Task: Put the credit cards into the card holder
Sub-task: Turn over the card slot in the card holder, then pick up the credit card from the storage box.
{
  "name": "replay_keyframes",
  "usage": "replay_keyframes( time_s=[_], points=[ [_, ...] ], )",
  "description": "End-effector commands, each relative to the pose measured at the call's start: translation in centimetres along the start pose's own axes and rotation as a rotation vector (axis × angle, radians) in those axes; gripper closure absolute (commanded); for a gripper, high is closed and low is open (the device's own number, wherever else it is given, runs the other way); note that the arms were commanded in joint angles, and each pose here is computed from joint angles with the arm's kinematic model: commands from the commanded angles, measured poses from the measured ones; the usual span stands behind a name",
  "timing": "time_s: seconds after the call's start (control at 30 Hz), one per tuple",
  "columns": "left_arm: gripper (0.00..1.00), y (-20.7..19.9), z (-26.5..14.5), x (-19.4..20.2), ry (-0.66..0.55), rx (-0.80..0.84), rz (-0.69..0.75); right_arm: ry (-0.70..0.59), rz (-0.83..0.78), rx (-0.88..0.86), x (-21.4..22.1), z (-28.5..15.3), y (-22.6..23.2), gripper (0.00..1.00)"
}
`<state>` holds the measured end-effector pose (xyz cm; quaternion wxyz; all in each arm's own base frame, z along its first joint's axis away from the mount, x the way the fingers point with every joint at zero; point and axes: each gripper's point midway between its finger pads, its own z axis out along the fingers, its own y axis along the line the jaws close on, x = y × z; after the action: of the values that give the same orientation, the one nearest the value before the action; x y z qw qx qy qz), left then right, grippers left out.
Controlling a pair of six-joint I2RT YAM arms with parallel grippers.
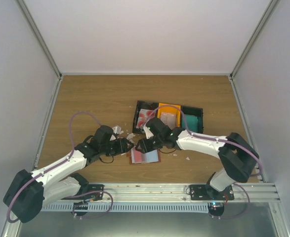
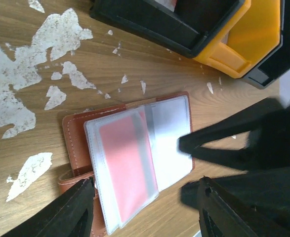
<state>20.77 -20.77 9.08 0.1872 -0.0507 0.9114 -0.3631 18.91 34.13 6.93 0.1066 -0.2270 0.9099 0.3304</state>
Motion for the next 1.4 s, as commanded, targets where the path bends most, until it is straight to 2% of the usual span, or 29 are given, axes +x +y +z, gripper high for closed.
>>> replay_keyframes(
  time_s=[0.0,0.27,0.43,0.6,0.67,0.83,1.1,1.23,1.37],
  points=[
    [0.41,-1.2,0.0,-1.0,-0.033,0.057,0.035,-0.156,-0.091,0.161,-4.5,-5.1,-1.5,0.56],
    [0.35,-1.1,0.4,-2.7,-0.068,0.031,0.030,-0.259,-0.149,0.340,-8.7,-11.8,-7.1,0.56],
    [0.29,-1.0,1.1,-3.8,-0.081,0.022,0.010,-0.225,-0.256,0.388,-11.1,-11.9,-8.0,0.56],
    [0.25,-1.5,1.8,-4.9,-0.086,0.023,0.020,-0.152,-0.229,0.491,-12.0,-11.4,-11.5,0.57],
    [0.25,-1.5,2.2,-5.3,-0.083,0.021,0.021,-0.121,-0.209,0.516,-11.8,-11.6,-13.2,0.63],
    [0.32,-0.8,3.7,-6.6,-0.091,-0.024,0.003,-0.073,-0.192,0.526,-11.1,-11.8,-15.4,0.71],
    [0.47,0.2,5.9,-8.6,-0.115,-0.062,-0.021,0.040,-0.227,0.512,-9.6,-9.2,-17.4,0.72],
    [0.54,0.9,6.5,-9.3,-0.134,-0.076,-0.034,0.032,-0.236,0.516,-10.6,-8.9,-17.5,0.71],
    [0.56,1.4,6.7,-10.0,-0.164,-0.095,-0.038,-0.037,-0.238,0.542,-13.0,-10.7,-16.4,0.69]
  ],
)
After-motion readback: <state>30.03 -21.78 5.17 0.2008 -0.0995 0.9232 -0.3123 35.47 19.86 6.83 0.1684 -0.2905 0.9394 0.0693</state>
